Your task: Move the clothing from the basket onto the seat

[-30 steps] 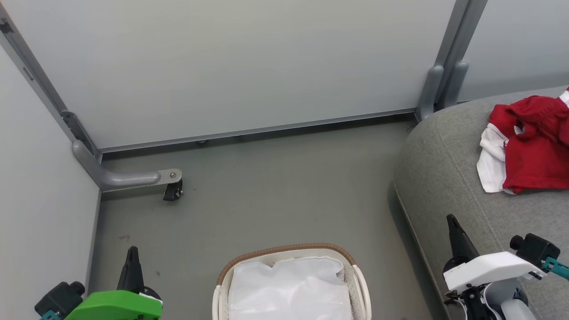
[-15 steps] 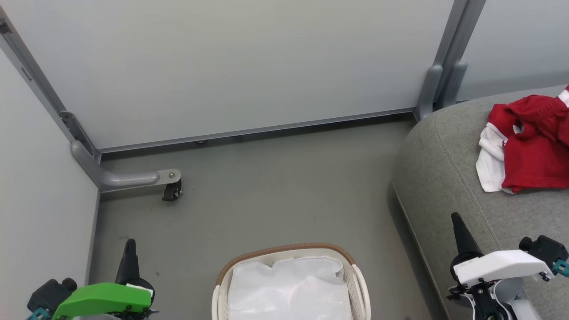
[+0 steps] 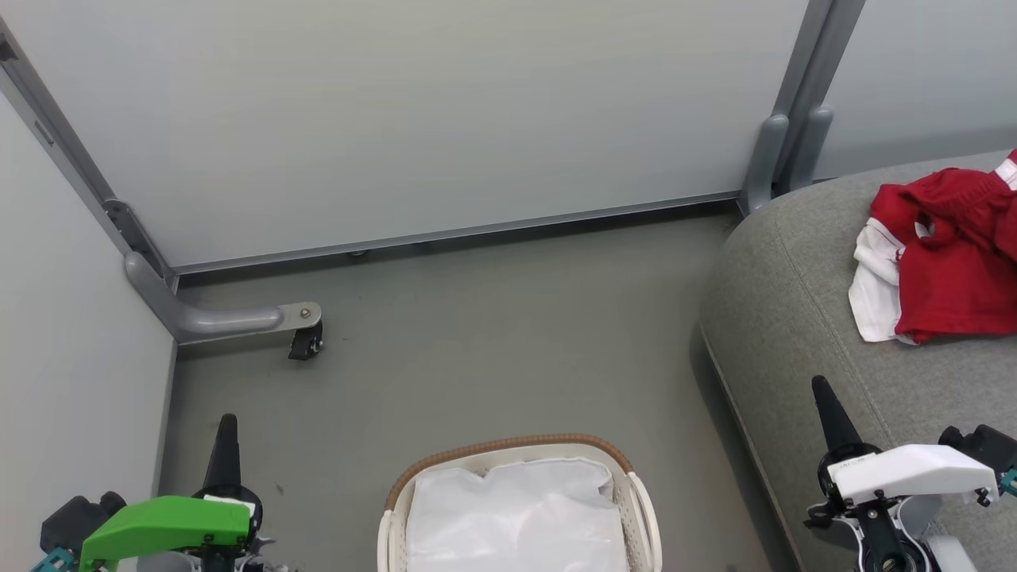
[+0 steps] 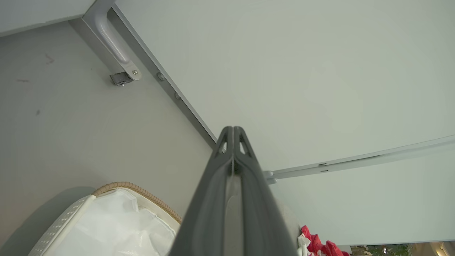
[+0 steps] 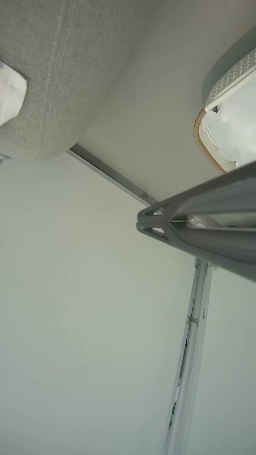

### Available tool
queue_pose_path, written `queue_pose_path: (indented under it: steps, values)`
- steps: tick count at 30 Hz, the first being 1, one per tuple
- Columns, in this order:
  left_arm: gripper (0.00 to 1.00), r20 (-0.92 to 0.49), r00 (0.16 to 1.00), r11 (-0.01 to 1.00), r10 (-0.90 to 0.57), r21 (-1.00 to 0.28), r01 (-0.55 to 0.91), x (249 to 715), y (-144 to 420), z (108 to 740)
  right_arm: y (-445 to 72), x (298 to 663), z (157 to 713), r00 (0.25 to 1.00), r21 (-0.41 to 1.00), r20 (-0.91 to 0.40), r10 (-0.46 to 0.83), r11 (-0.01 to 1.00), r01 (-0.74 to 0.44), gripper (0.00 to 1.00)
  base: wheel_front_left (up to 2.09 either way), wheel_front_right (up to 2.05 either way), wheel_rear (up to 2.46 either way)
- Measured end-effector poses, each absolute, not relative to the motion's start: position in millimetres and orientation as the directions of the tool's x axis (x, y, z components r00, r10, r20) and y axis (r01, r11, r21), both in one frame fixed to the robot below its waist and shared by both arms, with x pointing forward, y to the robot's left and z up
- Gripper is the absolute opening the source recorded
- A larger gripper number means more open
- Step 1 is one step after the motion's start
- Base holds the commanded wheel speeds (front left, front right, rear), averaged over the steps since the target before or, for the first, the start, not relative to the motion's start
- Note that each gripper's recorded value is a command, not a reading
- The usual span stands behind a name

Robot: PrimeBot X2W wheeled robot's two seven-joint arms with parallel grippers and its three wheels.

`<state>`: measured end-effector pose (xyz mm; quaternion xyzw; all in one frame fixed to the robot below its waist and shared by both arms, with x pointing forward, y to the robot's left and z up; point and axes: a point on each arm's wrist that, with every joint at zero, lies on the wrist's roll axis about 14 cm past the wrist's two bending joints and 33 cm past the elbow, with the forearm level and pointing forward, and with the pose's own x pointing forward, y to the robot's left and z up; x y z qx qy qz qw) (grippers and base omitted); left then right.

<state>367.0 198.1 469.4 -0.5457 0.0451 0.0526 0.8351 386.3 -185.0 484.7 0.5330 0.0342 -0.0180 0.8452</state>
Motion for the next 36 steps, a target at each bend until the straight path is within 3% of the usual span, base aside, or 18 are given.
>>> queue_pose_path:
  steps: [36]
  values:
    - [0.00,-0.061,0.998,0.120,0.009,-0.991,-0.062,380.9,198.7,490.8,-194.5,387.4,496.8,0.999,0.991,-0.039,0.003,0.131,0.038,0.00,0.00,0.00,0.00]
